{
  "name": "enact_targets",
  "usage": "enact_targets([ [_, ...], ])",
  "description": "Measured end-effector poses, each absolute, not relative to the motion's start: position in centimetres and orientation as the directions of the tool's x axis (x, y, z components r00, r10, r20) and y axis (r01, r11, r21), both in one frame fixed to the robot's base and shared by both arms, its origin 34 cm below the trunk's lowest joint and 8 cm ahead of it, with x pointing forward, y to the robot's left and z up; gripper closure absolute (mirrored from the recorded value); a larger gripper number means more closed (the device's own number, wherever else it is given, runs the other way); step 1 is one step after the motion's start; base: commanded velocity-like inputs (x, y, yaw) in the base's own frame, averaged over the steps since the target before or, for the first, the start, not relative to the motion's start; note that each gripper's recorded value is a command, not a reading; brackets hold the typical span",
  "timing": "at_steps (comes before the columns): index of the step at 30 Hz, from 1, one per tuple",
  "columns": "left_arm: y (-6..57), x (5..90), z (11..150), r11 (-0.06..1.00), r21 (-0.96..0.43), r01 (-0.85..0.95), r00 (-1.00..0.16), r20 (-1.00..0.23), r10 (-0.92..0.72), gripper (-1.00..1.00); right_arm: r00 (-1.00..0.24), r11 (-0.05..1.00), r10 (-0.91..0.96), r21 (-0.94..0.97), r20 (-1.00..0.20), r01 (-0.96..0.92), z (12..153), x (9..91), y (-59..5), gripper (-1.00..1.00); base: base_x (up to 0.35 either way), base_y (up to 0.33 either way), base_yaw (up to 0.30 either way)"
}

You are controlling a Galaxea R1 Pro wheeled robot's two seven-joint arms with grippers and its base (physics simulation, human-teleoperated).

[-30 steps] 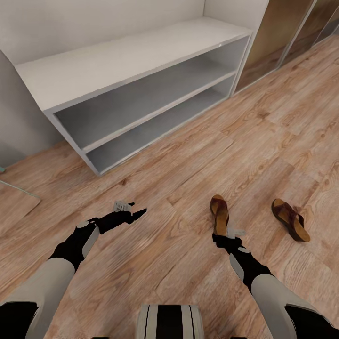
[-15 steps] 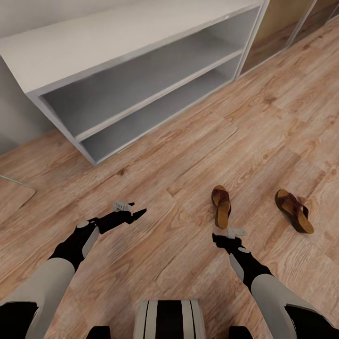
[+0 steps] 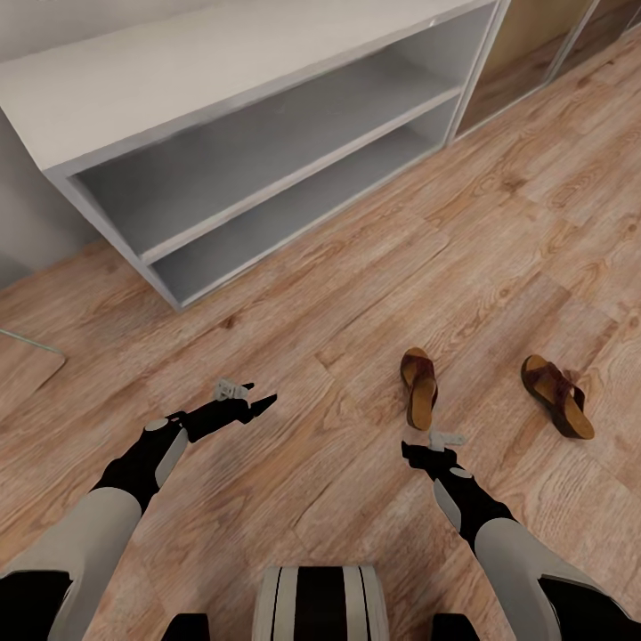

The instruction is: Pick up the two gym shoes and the two sandals from the corridor floor and place them onto the hallstand (shoe rack) in the corridor, making sure they are on the rack and not on the floor. Arrange them so the two gym shoes are next to each other and the two sandals are next to each other.

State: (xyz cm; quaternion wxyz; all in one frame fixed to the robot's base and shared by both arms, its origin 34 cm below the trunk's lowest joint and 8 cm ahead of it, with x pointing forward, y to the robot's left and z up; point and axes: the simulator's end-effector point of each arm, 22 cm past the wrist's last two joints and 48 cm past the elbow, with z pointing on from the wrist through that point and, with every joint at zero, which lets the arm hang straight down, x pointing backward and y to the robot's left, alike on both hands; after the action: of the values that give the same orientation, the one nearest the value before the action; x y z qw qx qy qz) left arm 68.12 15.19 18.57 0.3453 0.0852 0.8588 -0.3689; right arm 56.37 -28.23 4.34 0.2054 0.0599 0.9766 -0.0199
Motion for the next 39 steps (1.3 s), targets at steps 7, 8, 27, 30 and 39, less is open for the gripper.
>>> enact_targets([
  [7, 15.19, 68.12, 18.59, 0.713, -0.575, 0.401, -0.747, -0.656, -0.108, -1.0, -0.908, 0.992, 0.109, -0.014, -0.404, 0.125, 4.35, 56.37, -28.24, -1.0, 0.188, 0.0, 0.0],
  [8, 15.19, 68.11, 18.58, 0.713, -0.575, 0.401, -0.747, -0.656, -0.108, -1.0, -0.908, 0.992, 0.109, -0.014, -0.404, 0.125, 4.34, 56.36, -28.24, -1.0, 0.094, 0.0, 0.0],
  [27, 15.19, 68.12, 18.57, 0.713, -0.575, 0.401, -0.747, -0.656, -0.108, -1.0, -0.908, 0.992, 0.109, -0.014, -0.404, 0.125, 4.34, 56.38, -28.23, -1.0, 0.065, 0.0, 0.0],
  [30, 15.19, 68.12, 18.57, 0.713, -0.575, 0.401, -0.747, -0.656, -0.108, -1.0, -0.908, 0.992, 0.109, -0.014, -0.404, 0.125, 4.35, 56.41, -28.24, -1.0, 0.024, 0.0, 0.0],
  [39, 15.18, 68.14, 18.59, 0.713, -0.574, 0.402, -0.747, -0.656, -0.108, -1.0, -0.908, 0.992, 0.109, -0.015, -0.405, 0.125, 4.36, 56.42, -28.25, -1.0, 0.005, 0.0, 0.0],
])
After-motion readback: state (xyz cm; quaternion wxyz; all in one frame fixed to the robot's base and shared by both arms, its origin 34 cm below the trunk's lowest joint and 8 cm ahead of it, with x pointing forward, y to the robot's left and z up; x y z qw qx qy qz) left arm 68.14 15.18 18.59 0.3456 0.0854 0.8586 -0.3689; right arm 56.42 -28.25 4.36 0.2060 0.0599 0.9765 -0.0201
